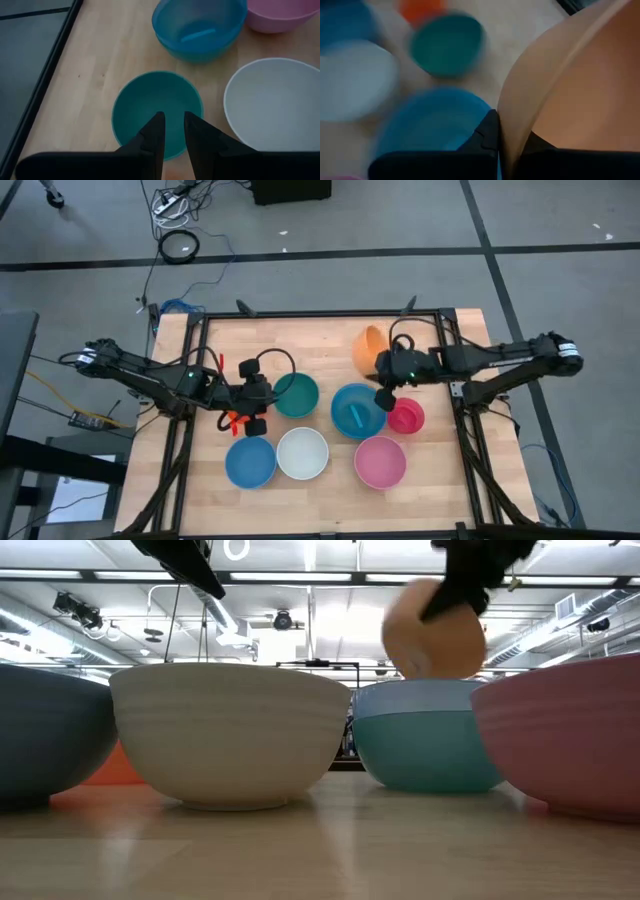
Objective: Nest bowls inside each other
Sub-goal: Stack the orange bowl on top of the light blue bowl
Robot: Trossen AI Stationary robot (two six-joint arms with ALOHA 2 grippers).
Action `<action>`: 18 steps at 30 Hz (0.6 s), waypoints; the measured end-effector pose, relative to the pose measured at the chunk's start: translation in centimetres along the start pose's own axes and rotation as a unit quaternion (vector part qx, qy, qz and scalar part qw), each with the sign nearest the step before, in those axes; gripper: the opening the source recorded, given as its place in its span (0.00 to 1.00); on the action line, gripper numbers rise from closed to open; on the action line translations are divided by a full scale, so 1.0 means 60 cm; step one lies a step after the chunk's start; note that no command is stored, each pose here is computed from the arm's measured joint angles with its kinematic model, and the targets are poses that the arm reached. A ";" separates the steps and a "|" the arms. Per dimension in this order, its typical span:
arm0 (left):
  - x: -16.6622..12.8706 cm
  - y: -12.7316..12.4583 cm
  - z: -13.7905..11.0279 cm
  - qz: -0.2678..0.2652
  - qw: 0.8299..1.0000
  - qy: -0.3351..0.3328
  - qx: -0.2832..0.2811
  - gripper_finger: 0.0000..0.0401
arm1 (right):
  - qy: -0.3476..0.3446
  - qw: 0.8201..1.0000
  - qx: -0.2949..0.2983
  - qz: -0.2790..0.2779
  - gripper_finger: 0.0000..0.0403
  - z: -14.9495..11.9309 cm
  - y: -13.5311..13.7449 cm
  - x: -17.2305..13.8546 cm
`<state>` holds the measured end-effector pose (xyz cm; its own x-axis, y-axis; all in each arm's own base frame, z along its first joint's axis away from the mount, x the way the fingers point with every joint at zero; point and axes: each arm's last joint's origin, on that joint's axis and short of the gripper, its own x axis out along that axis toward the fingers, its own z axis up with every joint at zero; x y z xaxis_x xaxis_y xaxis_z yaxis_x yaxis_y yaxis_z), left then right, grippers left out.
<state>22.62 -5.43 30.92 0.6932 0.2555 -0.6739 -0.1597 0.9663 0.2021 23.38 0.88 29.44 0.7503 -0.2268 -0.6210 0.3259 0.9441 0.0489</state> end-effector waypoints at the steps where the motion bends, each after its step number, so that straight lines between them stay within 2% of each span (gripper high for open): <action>1: 0.000 0.000 0.001 0.000 1.000 -0.003 -0.002 0.20 | -0.019 1.000 -0.001 0.017 0.00 0.004 0.012 -0.002; 4: 0.000 0.000 0.002 0.000 1.000 -0.007 -0.003 0.20 | -0.056 0.997 -0.002 0.058 0.00 0.010 0.047 0.002; 8: 0.000 0.000 0.002 0.000 1.000 -0.007 -0.003 0.20 | -0.064 0.994 -0.003 0.091 0.00 0.004 0.087 0.019; 18: 0.000 0.000 0.002 0.001 1.000 -0.007 -0.002 0.20 | 0.002 0.993 0.015 0.113 0.00 -0.041 0.152 0.057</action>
<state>22.72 -5.45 31.02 0.7025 0.2562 -0.6640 -0.1632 0.9661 0.2002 27.46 9.29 25.83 0.8042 -0.0090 -0.5943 0.1667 0.9632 0.2110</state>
